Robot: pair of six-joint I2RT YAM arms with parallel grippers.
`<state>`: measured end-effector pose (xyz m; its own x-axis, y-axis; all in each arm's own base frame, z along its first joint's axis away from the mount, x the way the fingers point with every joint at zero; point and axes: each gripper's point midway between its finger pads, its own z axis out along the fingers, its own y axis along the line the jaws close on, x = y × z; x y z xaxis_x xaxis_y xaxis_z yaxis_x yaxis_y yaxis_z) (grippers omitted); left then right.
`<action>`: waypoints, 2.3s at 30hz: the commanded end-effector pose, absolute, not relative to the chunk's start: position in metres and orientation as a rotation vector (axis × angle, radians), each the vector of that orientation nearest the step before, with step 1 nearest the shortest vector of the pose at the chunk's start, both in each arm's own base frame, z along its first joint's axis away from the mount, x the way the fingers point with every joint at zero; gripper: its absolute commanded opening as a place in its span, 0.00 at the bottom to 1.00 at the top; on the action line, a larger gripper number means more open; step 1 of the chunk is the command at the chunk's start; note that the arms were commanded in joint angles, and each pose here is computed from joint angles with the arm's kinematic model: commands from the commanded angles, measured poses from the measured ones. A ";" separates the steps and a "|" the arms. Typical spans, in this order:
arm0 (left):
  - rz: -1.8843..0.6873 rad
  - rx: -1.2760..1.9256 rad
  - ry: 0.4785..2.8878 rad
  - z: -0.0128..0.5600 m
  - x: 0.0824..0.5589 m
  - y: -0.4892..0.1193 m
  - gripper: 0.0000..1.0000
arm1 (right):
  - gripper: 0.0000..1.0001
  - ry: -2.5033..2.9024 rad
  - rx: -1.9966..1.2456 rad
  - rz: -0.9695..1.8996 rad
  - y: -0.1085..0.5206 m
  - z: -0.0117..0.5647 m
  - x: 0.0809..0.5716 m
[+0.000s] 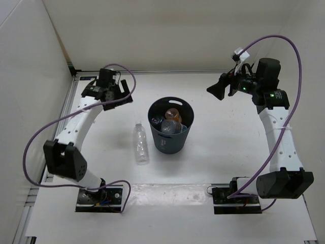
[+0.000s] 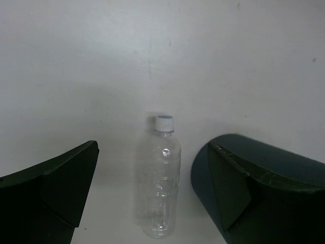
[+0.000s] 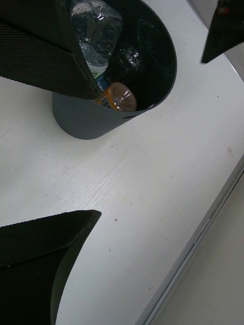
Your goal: Put the plastic bottles in the bin
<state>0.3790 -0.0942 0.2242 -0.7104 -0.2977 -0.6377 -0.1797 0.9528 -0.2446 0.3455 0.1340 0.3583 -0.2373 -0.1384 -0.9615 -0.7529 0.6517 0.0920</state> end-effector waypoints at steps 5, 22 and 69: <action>-0.381 -0.283 2.591 0.160 0.374 -0.143 0.99 | 0.90 1.712 -0.758 0.648 0.127 0.372 0.335; -0.341 -0.222 2.878 0.087 0.331 -0.177 0.99 | 0.90 1.726 -0.764 0.639 0.119 0.367 0.344; -0.396 -0.119 1.772 0.476 0.414 -0.145 0.21 | 0.90 1.783 -0.787 0.659 0.132 0.350 0.341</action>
